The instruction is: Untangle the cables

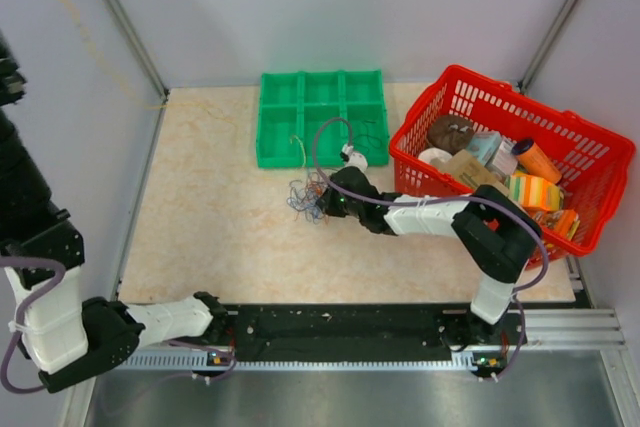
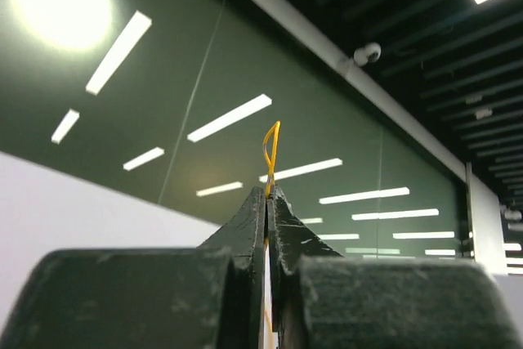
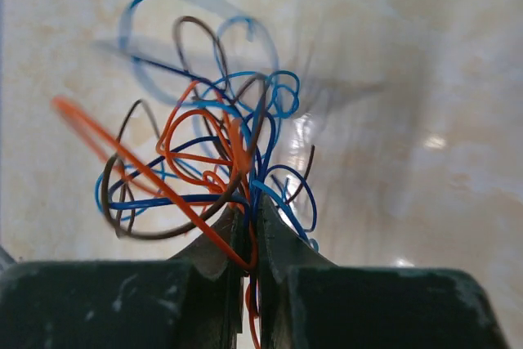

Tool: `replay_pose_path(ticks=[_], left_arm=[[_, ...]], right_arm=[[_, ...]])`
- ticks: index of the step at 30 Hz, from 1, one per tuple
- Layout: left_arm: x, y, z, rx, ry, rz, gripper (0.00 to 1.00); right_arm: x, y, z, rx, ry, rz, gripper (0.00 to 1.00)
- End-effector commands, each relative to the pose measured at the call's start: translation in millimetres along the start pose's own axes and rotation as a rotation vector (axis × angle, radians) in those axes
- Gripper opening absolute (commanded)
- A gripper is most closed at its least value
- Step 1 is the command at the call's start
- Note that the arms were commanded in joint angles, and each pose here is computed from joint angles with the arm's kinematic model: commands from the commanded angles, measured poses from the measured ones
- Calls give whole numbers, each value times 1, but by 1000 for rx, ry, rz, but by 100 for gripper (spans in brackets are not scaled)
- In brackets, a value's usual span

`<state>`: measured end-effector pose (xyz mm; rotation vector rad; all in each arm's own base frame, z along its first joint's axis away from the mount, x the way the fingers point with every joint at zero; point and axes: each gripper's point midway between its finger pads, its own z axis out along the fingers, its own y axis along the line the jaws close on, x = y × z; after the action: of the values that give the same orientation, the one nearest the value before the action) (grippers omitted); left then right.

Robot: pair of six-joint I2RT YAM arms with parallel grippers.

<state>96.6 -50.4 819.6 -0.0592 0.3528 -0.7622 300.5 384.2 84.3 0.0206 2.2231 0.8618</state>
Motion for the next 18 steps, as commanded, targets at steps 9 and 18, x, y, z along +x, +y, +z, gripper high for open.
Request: replay_pose_path(ticks=[9, 18], left_arm=[[-36, -5, -18, 44, -106, 24, 0], [156, 64, -117, -228, 399, 80, 0]], right_arm=[[-5, -46, -70, 254, 29, -74, 0], [-13, -65, -144, 185, 6, -353, 0]])
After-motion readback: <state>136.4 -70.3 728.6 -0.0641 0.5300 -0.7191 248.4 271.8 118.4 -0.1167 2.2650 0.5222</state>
